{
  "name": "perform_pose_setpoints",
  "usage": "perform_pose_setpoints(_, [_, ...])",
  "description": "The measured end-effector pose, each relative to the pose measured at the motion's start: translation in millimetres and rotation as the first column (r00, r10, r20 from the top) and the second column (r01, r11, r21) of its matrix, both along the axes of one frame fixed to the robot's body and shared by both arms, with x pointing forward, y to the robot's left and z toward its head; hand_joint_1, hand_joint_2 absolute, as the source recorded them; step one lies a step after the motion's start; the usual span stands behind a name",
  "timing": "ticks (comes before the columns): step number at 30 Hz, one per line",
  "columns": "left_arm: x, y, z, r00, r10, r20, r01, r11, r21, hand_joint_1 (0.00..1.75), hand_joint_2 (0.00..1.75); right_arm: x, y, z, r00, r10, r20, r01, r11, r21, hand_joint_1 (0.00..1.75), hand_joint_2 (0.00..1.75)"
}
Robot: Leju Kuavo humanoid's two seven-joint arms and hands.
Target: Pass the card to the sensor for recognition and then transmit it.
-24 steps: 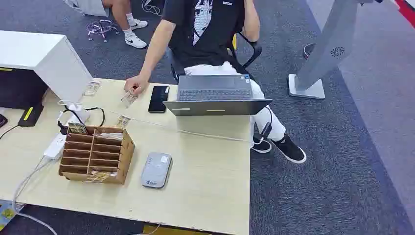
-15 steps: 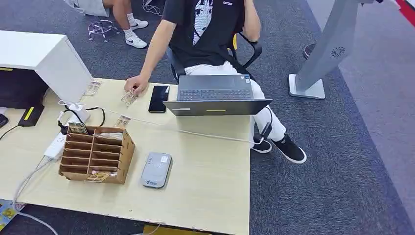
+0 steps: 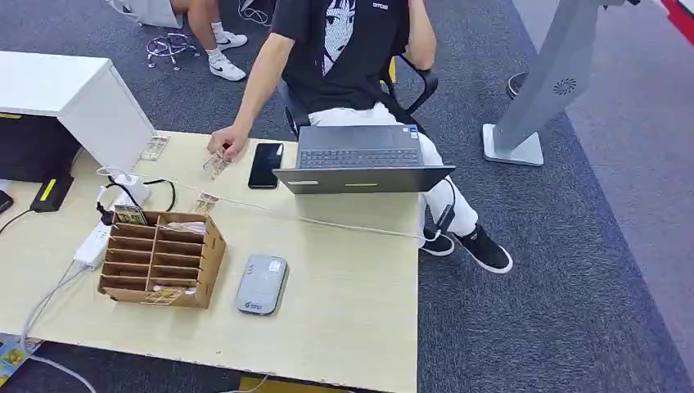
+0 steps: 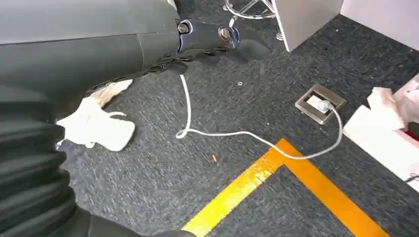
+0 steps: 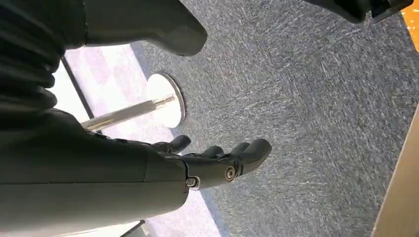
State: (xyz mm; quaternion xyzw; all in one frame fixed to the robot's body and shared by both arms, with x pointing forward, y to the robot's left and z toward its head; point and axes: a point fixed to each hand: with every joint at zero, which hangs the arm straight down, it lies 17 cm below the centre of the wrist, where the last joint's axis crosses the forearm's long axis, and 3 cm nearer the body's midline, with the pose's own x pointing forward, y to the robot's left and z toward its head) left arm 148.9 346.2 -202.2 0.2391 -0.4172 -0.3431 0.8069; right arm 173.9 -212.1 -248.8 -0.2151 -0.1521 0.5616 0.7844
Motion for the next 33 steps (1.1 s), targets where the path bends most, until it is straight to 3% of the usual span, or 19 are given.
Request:
perform_pose_setpoints(9, [-9.2,-6.4,-11.2,0.992,-0.119,-0.045,0.119,0.993,-0.018,0.00,1.75,5.7,1.3,1.5,1.000,0.023,0.004,-0.023,1.000,-0.002,0.00,1.75])
perform_pose_setpoints(15, [-17.9,-5.6,-21.5,0.949,-0.292,-0.119,0.289,0.956,-0.044,0.00,1.75,7.7,3.9,1.8,0.999,0.048,0.006,-0.048,0.999,0.004,0.00,1.75])
perform_pose_setpoints(25, [-17.2,0.9,-18.7,0.877,-0.453,-0.159,0.435,0.890,-0.137,0.00,1.75,15.6,7.1,3.8,0.995,0.099,0.009,-0.099,0.995,0.002,0.00,1.75])
perform_pose_setpoints(30, [-1.2,2.0,-14.8,0.833,-0.530,-0.156,0.517,0.848,-0.116,0.00,1.75,24.7,8.9,6.8,0.993,0.114,0.021,-0.114,0.993,-0.001,0.00,1.75])
perform_pose_setpoints(33, [17.0,17.7,-14.0,0.890,-0.435,-0.139,0.435,0.900,-0.026,0.00,1.75,26.3,9.4,7.5,0.994,0.110,0.027,-0.110,0.994,0.001,0.00,1.75])
